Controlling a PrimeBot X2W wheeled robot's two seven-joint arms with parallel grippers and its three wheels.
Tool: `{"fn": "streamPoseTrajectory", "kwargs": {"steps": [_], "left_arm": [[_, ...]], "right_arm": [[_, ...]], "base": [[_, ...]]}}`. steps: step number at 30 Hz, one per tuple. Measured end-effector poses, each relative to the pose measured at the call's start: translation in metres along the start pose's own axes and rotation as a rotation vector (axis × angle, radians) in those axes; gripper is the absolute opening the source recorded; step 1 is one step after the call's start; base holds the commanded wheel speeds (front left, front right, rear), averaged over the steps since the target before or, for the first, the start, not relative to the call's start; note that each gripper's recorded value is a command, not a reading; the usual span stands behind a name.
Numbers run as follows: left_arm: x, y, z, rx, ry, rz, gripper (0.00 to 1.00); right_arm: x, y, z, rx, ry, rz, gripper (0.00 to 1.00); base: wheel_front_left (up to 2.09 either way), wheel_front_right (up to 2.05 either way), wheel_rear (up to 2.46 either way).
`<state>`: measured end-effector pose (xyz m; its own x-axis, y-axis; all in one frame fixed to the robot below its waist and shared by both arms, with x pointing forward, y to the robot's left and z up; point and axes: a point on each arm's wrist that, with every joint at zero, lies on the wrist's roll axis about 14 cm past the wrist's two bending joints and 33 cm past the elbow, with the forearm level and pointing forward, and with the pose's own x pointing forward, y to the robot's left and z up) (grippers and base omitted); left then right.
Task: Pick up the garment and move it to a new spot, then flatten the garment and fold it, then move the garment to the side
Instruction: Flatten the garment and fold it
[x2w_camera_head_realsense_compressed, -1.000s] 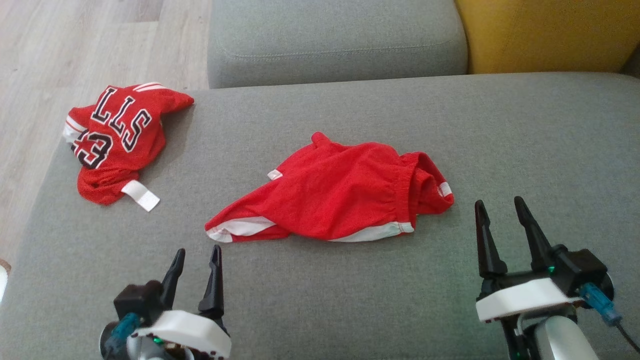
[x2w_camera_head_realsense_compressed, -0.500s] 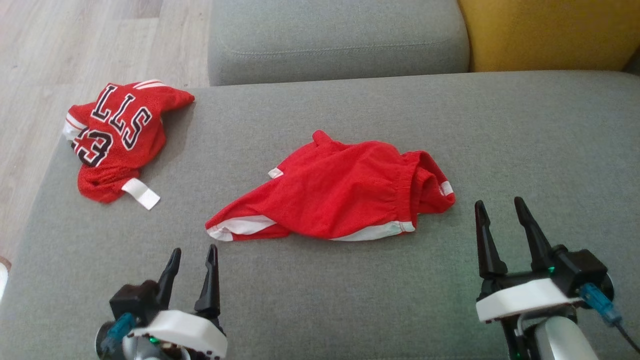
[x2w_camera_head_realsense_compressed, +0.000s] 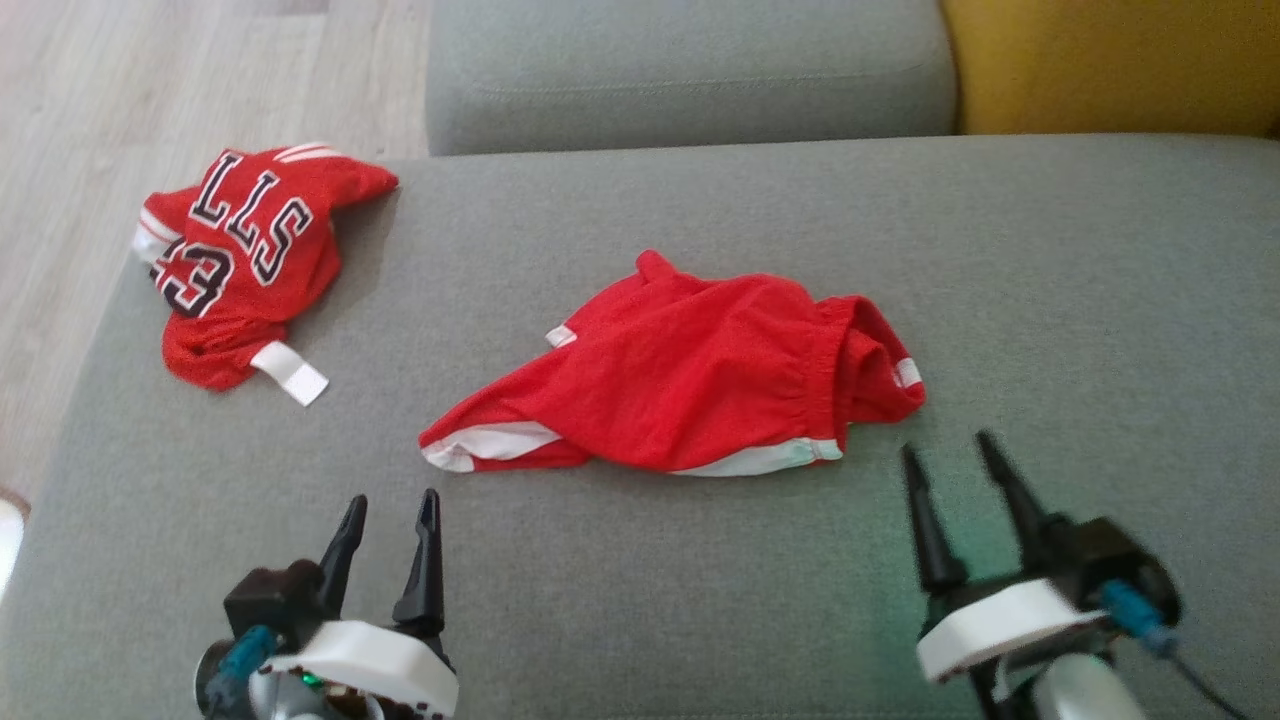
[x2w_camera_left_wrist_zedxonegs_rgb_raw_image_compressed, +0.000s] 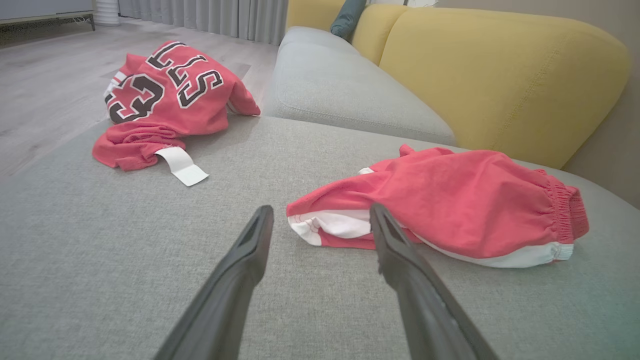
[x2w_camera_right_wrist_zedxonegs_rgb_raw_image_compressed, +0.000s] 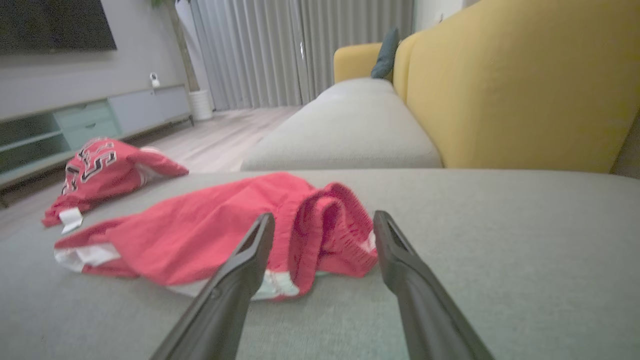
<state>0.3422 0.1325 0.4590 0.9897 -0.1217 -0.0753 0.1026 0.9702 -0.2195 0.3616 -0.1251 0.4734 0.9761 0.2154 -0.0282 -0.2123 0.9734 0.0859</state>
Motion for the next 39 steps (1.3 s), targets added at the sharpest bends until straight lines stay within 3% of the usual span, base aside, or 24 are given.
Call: {"fn": "streamPoseTrajectory", "kwargs": {"steps": [5, 13, 21, 22, 24, 25, 31, 32, 39], "left_arm": [[-0.001, 0.004, -0.006, -0.005, 0.018, 0.015, 1.0], [0.002, 0.017, -0.005, -0.013, 0.017, 0.065, 1.0], [-0.001, 0.034, -0.013, -0.019, 0.044, 0.127, 1.0], [0.0, 0.034, -0.013, -0.019, 0.045, 0.129, 1.0], [0.001, 0.035, -0.013, -0.019, 0.047, 0.129, 1.0], [0.002, 0.035, -0.014, -0.019, 0.048, 0.128, 1.0], [0.009, 0.031, -0.012, -0.017, 0.044, 0.112, 1.0], [0.01, 0.03, -0.012, -0.017, 0.045, 0.109, 1.0], [0.013, 0.017, -0.029, -0.032, 0.096, 0.055, 1.0]], "right_arm": [[0.002, 0.018, -0.044, -0.057, 0.147, 0.074, 1.0], [0.042, 0.027, -0.058, -0.136, 0.205, 0.144, 1.0], [0.048, 0.028, -0.095, -0.156, 0.325, 0.166, 1.0], [0.051, 0.028, -0.094, -0.156, 0.321, 0.167, 0.95], [0.056, 0.028, -0.091, -0.157, 0.312, 0.169, 0.74], [0.058, 0.028, -0.091, -0.158, 0.31, 0.169, 0.56], [0.055, 0.03, -0.096, -0.163, 0.327, 0.181, 0.14], [0.054, 0.029, -0.097, -0.163, 0.33, 0.179, 0.01], [0.055, 0.017, -0.087, -0.138, 0.298, 0.133, 0.0]], "base": [[0.0, 0.0, 0.0], [0.0, 0.0, 0.0], [0.0, 0.0, 0.0], [0.0, 0.0, 0.0], [0.0, 0.0, 0.0], [0.0, 0.0, 0.0], [0.0, 0.0, 0.0], [0.0, 0.0, 0.0], [0.0, 0.0, 0.0]]}}
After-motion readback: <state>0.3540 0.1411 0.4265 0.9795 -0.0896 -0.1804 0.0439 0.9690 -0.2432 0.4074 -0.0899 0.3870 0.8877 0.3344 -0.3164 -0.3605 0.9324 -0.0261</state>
